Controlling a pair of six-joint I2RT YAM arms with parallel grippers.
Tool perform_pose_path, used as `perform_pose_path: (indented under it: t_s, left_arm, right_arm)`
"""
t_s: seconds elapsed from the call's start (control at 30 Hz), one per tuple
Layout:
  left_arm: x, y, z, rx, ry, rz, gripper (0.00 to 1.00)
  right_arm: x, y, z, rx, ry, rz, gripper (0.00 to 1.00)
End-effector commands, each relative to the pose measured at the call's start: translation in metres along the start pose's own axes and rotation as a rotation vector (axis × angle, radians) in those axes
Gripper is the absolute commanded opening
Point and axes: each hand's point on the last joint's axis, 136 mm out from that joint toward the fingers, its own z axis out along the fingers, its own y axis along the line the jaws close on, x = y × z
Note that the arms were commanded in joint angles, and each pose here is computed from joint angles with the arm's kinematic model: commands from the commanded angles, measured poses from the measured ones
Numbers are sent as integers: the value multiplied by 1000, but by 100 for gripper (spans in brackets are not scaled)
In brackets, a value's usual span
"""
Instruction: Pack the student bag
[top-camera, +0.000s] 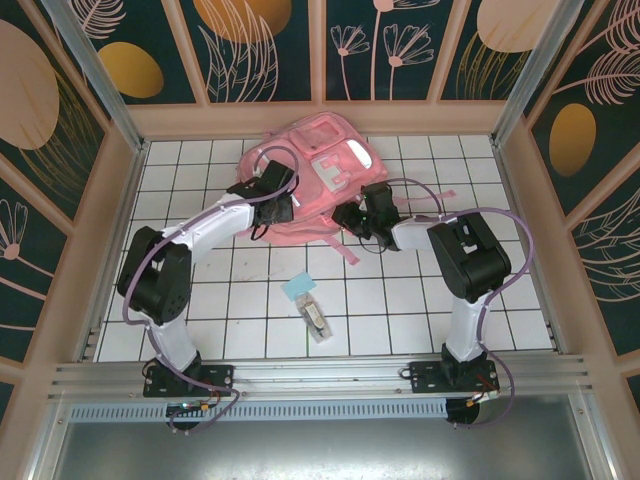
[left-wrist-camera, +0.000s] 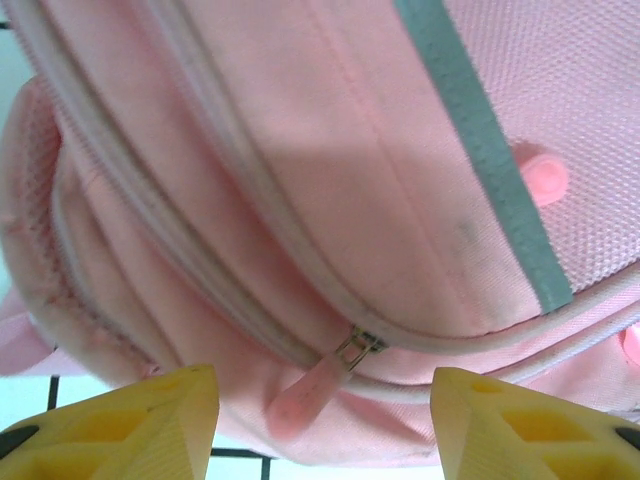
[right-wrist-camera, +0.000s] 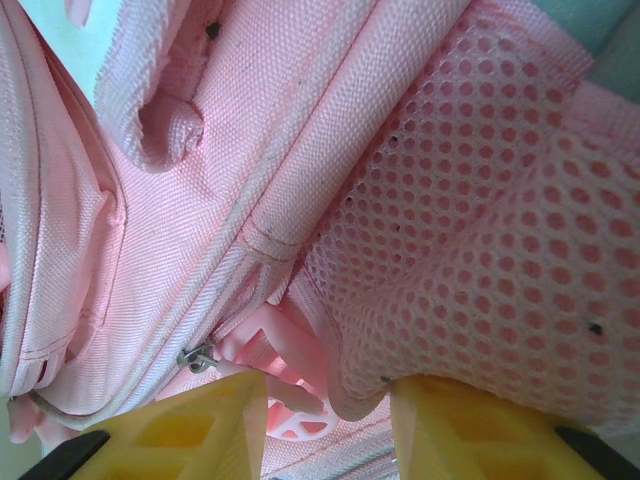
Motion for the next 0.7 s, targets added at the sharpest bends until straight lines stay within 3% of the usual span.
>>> perform_pose_path:
  t_s: [0.0,0.17,0.43,0.57,0.67]
  left_arm:
    - [8,-3,9,-7,54,111,57]
    - [14,2,22,-48,81,179,39]
    - [22,19,40,-86,118,205,22]
    - [27,24,47,-95,134,222,0]
    - [29,23,47,-84,144,222,0]
  right_arm:
    - [-12,-4,2,27,-37,-11,38]
    - [-12,-3,2,26,-38,-12,38]
    - [-12,-5,3,36,-39,-15,38]
    - [-12,-6,2,40,-41,-15,38]
    - [-12,-7,2,44,-42,-12,38]
